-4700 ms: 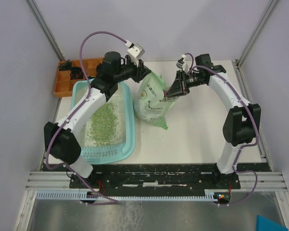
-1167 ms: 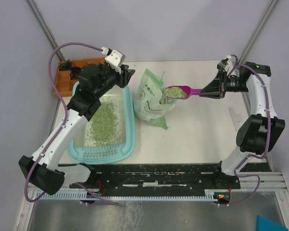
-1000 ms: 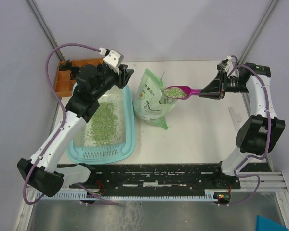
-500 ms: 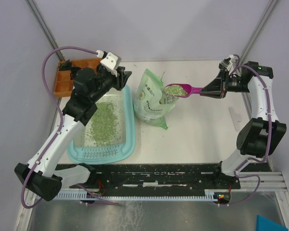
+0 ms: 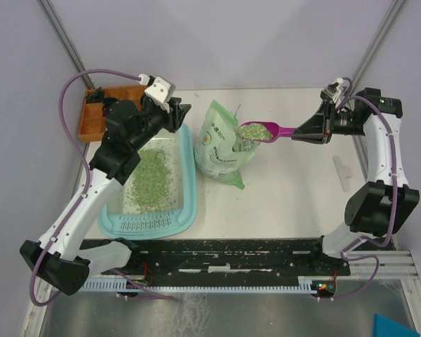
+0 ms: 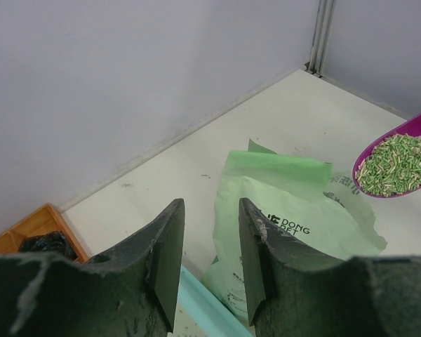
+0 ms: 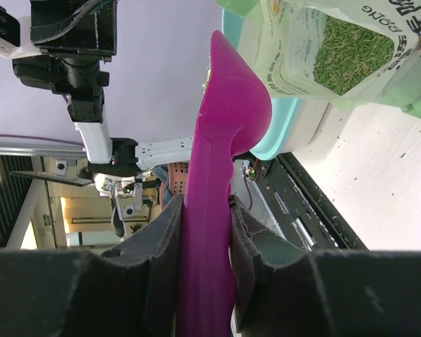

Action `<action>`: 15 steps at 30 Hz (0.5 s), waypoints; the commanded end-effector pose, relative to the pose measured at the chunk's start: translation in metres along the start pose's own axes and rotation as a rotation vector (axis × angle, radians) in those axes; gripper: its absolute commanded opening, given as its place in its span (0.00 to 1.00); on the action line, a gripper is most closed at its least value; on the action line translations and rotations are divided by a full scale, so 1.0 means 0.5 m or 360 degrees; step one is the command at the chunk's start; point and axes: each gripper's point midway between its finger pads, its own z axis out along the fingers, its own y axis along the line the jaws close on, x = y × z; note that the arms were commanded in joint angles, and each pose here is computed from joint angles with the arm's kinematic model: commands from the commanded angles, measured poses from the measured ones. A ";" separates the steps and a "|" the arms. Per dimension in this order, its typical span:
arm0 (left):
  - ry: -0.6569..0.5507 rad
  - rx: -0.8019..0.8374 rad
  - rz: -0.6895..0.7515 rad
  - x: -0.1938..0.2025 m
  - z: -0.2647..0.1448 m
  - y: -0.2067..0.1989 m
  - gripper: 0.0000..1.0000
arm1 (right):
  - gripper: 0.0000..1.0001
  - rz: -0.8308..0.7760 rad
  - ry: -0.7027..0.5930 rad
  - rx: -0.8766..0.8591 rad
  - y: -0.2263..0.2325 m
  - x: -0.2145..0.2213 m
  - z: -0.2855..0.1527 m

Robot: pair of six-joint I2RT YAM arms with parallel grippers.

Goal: Fill the litter box with clean litter
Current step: Pour the cat litter into the litter box.

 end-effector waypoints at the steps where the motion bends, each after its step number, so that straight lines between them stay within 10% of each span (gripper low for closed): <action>1: -0.0088 -0.0025 0.0064 -0.036 -0.018 0.005 0.44 | 0.02 -0.0146 -0.0008 -0.0083 0.063 0.007 0.003; 15: -0.0100 -0.0101 0.0082 -0.041 -0.061 0.015 0.44 | 0.02 -0.0240 0.0165 -0.0110 0.115 0.024 0.083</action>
